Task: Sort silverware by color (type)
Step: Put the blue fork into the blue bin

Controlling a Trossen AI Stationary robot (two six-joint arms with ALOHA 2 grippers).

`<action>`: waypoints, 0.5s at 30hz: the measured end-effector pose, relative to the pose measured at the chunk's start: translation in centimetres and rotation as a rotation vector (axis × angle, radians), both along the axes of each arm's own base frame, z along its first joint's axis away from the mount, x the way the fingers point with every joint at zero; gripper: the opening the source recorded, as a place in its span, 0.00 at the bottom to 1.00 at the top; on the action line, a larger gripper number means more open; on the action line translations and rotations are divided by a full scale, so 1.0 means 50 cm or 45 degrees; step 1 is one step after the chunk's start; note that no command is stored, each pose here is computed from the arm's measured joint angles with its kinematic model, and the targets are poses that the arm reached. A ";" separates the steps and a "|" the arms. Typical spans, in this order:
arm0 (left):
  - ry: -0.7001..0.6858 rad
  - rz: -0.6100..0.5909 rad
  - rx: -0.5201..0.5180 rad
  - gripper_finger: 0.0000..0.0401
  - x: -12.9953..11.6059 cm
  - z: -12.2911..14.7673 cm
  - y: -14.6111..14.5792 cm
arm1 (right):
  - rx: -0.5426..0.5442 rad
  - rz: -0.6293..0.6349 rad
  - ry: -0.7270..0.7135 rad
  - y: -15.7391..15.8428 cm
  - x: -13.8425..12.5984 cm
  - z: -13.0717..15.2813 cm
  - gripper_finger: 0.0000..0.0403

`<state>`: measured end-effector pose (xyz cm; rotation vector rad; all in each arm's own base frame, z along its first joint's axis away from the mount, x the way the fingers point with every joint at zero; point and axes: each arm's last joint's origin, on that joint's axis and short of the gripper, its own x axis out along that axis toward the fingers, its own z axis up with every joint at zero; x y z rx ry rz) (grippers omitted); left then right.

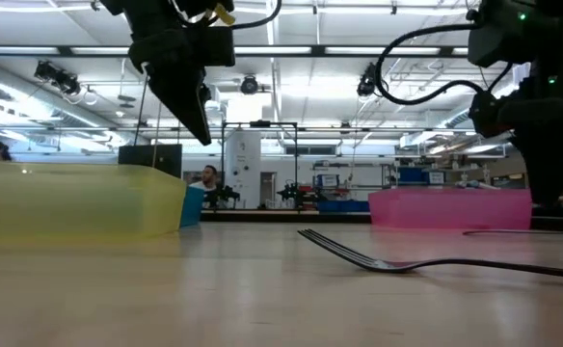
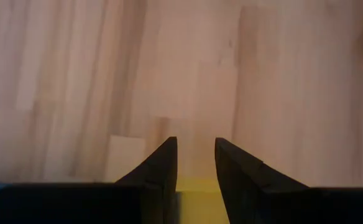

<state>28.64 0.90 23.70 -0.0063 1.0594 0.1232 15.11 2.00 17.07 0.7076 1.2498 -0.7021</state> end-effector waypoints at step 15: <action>-0.012 0.071 0.067 0.27 -0.004 0.005 0.084 | 0.109 0.085 0.072 0.014 0.062 -0.066 0.37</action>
